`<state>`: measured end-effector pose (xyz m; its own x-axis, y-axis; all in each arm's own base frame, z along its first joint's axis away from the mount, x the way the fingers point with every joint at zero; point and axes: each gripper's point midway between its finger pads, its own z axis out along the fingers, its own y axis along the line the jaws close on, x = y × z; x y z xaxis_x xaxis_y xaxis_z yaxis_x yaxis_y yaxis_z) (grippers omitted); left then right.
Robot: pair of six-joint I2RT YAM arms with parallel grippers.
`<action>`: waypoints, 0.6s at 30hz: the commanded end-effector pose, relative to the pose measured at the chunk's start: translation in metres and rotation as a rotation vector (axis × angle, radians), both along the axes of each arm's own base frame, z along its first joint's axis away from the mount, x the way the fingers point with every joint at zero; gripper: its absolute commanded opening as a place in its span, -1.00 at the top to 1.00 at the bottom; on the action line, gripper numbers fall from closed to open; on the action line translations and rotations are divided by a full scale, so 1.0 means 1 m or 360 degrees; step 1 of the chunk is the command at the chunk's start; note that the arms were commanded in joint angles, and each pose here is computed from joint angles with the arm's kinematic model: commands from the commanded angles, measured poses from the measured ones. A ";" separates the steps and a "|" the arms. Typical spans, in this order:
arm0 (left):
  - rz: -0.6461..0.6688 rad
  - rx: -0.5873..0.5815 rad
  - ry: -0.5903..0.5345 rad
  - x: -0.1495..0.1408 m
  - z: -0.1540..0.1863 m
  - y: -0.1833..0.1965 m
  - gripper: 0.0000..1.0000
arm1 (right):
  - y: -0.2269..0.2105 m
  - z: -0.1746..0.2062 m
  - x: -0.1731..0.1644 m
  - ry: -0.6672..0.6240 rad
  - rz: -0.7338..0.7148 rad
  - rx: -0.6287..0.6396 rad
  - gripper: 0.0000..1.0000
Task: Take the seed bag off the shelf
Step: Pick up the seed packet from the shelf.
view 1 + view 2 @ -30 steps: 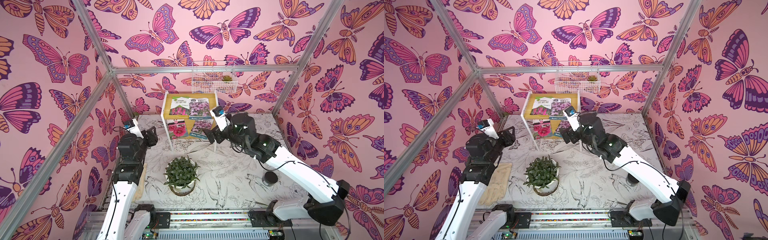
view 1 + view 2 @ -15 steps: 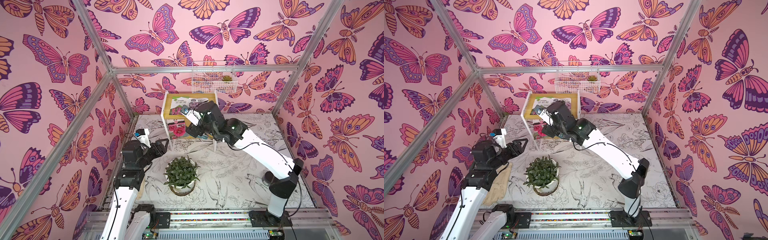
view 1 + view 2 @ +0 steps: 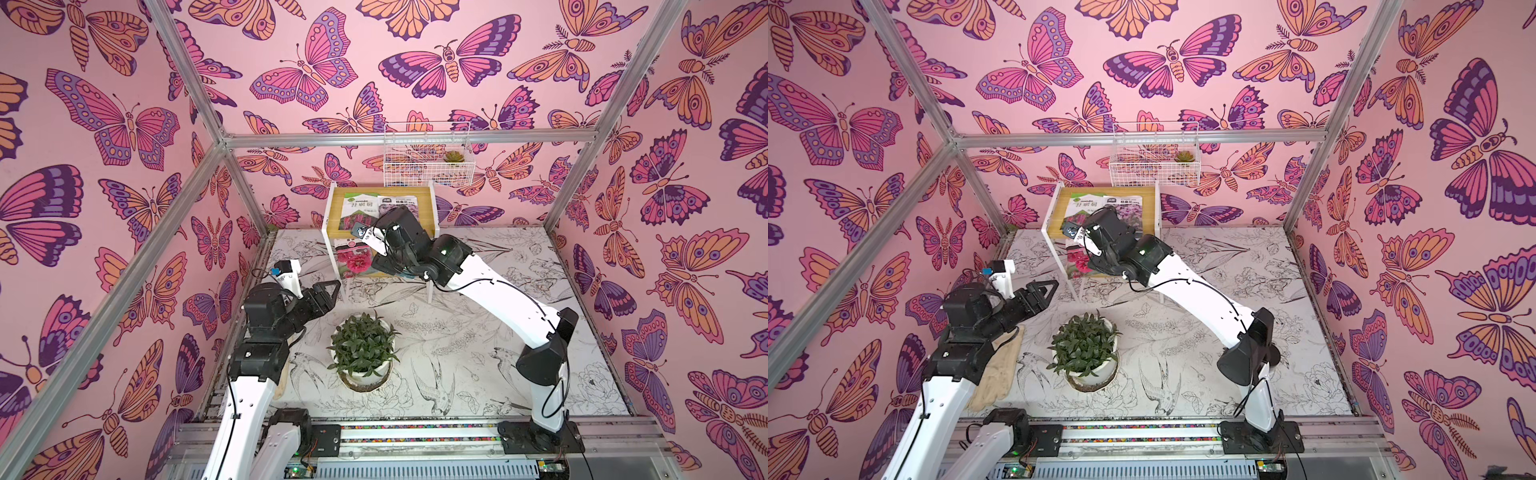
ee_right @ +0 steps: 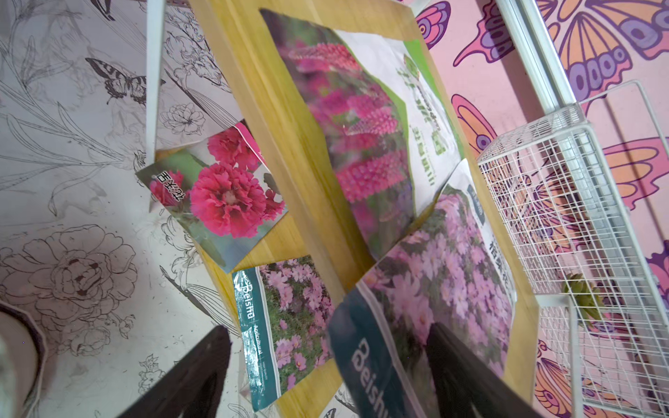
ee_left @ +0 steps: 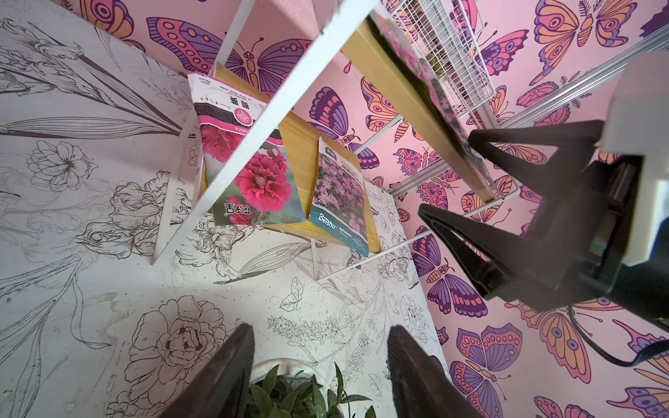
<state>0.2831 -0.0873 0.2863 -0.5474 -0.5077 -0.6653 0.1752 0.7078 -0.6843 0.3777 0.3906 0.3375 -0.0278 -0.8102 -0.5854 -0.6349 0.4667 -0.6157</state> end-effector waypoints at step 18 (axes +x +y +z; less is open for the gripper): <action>-0.0037 -0.0038 0.0044 -0.005 -0.006 -0.006 -0.24 | -0.015 0.031 -0.011 -0.0010 -0.0046 0.0087 1.00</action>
